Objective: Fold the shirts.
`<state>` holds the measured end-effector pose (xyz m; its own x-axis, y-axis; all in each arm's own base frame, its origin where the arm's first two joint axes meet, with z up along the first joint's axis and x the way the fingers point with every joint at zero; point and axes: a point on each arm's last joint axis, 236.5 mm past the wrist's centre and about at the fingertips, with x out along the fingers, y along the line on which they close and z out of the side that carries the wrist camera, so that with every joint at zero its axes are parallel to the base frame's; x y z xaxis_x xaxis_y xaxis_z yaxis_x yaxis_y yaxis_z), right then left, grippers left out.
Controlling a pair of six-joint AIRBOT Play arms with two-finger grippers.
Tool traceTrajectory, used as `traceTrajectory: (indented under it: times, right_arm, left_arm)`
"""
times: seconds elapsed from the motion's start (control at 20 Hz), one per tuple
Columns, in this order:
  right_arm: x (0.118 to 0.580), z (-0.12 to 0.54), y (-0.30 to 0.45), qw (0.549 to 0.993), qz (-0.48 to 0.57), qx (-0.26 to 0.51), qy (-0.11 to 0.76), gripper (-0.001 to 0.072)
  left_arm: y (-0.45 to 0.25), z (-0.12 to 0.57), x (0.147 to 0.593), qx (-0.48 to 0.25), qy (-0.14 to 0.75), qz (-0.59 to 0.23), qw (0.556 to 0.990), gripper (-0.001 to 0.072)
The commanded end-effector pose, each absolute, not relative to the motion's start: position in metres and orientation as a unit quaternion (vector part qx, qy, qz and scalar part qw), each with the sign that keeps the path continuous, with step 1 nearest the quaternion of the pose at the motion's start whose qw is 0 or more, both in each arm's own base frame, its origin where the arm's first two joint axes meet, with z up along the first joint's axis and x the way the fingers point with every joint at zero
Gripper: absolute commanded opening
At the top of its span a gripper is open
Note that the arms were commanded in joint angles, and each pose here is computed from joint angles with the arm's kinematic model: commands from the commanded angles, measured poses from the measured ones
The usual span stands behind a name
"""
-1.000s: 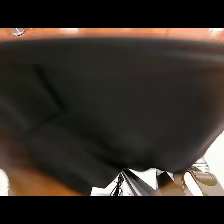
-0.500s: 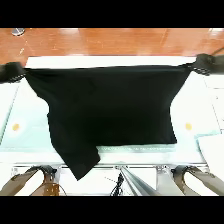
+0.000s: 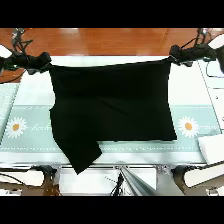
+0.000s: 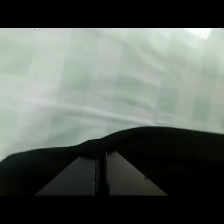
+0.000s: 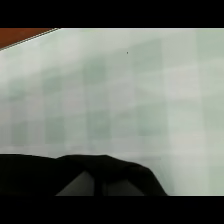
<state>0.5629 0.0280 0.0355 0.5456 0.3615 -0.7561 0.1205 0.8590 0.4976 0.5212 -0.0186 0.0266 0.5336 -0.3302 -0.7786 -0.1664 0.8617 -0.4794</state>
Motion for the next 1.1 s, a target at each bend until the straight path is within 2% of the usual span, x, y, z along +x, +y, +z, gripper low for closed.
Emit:
traceTrajectory:
  times: [0.0, 0.15, 0.25, 0.4, 0.6, 0.75, 0.9, 0.95, 1.0, 1.05]
  right_arm:
    - [0.57, 0.003, 0.03, 0.817, 0.071, 0.272, 0.504, 0.0028]
    - [0.553, 0.002, 0.025, 0.804, 0.092, 0.255, 0.529, 0.0028]
    - [0.531, 0.006, 0.012, 0.79, 0.107, 0.241, 0.554, 0.0029]
    - [0.483, 0.002, 0.005, 0.738, 0.145, 0.217, 0.622, 0.0028]
    - [0.448, -0.033, 0.005, 0.692, 0.136, 0.208, 0.678, 0.0029]
    - [0.438, -0.055, 0.014, 0.677, 0.13, 0.22, 0.69, 0.0029]
    - [0.438, -0.062, 0.018, 0.677, 0.123, 0.22, 0.691, 0.0036]
    - [0.439, -0.061, 0.019, 0.675, 0.112, 0.23, 0.692, 0.0227]
    - [0.437, -0.06, 0.02, 0.671, 0.113, 0.233, 0.695, 0.0584]
    - [0.433, -0.056, 0.02, 0.671, 0.121, 0.222, 0.696, 0.0618]
  left_arm:
    - [-0.036, 0.009, 0.51, -0.255, 0.525, -0.077, 0.808, 0.002]
    - [-0.037, 0.016, 0.479, -0.211, 0.561, -0.123, 0.791, 0.0021]
    - [-0.035, 0.018, 0.442, -0.18, 0.608, -0.155, 0.758, 0.002]
    - [-0.018, 0.0, 0.406, -0.157, 0.66, -0.106, 0.727, 0.002]
    - [-0.038, -0.057, 0.366, -0.163, 0.705, -0.103, 0.683, 0.002]
    - [-0.044, -0.081, 0.342, -0.168, 0.728, -0.1, 0.658, 0.002]
    - [-0.045, -0.083, 0.337, -0.171, 0.733, -0.099, 0.651, 0.0024]
    - [-0.046, -0.082, 0.333, -0.178, 0.739, -0.093, 0.643, 0.0166]
    - [-0.047, -0.08, 0.327, -0.176, 0.748, -0.097, 0.633, 0.0599]
    - [-0.046, -0.078, 0.319, -0.172, 0.758, -0.102, 0.621, 0.0707]
